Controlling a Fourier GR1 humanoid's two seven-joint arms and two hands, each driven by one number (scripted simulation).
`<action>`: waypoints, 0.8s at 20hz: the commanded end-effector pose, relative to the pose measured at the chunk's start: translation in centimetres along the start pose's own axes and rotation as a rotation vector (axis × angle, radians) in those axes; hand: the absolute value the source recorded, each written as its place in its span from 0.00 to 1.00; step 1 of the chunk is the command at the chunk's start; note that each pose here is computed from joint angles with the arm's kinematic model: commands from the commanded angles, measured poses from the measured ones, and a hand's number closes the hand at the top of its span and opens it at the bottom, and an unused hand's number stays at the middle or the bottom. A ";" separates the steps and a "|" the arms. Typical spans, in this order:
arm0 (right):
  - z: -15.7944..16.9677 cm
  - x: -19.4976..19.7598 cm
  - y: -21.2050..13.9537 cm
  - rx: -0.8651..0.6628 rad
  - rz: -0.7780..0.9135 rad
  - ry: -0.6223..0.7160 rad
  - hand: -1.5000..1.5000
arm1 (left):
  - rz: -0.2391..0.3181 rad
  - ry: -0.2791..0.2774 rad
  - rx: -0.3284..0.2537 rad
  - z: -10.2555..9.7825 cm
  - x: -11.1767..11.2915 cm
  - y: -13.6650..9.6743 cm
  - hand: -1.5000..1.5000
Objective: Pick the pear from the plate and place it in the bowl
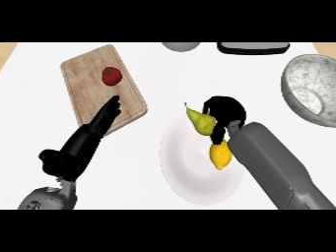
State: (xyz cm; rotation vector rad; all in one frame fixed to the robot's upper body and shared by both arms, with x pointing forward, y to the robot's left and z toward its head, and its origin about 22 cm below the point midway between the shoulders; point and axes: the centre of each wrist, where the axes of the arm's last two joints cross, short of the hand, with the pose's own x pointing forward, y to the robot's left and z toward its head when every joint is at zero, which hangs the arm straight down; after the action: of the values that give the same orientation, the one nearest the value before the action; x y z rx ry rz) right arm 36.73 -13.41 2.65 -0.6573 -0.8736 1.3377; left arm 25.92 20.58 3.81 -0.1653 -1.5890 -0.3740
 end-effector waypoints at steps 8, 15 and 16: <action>2.9 -4.9 -5.2 -0.571 0.014 0.169 1.00 | -0.010 -0.005 0.008 0.0 -0.2 1.6 0.50; 6.7 -4.7 -10.8 -0.898 -0.260 0.107 1.00 | -0.012 0.010 0.029 -0.6 0.6 -0.5 0.50; 7.7 -5.6 -12.8 -0.929 -0.328 0.096 1.00 | 0.001 -0.011 0.006 0.1 -0.3 -0.6 0.50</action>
State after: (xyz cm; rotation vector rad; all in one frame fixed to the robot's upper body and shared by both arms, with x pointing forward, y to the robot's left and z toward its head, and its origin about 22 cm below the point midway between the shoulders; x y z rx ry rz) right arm 37.41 -19.27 12.77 -1.2020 -1.3377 0.7505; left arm 25.94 20.38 3.63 -0.1542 -1.5842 -0.3644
